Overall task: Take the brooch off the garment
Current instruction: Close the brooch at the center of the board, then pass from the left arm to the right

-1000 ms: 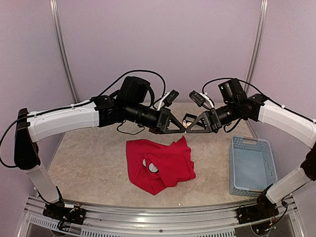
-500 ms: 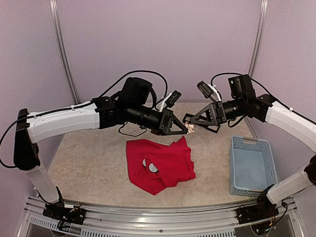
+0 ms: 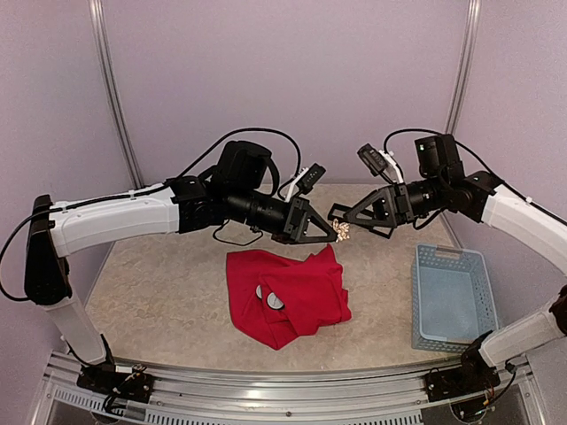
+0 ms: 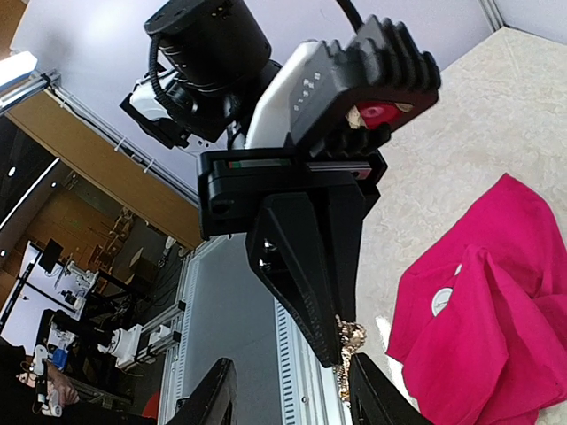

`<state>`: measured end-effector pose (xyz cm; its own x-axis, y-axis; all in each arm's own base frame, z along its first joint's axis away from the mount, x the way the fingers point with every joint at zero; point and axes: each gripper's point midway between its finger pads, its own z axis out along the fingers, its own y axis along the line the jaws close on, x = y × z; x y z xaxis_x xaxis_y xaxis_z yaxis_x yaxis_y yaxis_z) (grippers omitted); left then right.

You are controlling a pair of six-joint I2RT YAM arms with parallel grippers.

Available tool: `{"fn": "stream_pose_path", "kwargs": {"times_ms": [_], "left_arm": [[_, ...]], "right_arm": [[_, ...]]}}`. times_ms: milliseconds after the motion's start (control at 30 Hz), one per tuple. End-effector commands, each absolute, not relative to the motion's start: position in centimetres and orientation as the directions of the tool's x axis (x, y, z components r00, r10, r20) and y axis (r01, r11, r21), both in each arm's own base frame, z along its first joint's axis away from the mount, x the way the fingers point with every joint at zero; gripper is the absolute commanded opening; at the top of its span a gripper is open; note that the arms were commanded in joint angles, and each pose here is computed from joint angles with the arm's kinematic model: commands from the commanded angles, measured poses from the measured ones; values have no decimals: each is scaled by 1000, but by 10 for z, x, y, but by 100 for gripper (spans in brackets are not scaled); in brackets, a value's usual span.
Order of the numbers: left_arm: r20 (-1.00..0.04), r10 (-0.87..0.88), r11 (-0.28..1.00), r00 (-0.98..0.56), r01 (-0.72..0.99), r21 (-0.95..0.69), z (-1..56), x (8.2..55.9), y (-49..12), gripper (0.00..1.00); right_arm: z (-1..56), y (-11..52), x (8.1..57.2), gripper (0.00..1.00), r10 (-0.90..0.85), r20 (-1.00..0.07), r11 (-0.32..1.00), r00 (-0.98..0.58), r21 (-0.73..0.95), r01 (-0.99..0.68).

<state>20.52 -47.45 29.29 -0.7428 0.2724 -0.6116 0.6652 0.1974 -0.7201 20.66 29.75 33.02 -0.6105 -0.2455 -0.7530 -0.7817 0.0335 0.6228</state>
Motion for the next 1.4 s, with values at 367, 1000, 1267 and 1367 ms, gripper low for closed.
{"fn": "stream_pose_path", "kwargs": {"times_ms": [367,1000,1267,1367], "left_arm": [[-631,247,177,-736,674,-717,309,205,-469,0],[-632,227,201,-741,671,-714,309,214,-470,24],[-688,102,397,-719,663,-634,301,243,-444,98],[-718,20,479,-696,637,-604,309,254,-420,99]], "right_arm": [[310,292,226,22,-272,-742,183,-612,585,-790],[313,293,234,0,-248,-764,207,-595,558,-803],[319,266,271,0,-224,-827,491,-515,361,-793],[312,250,283,0,-269,-825,592,-498,266,-760]]}}
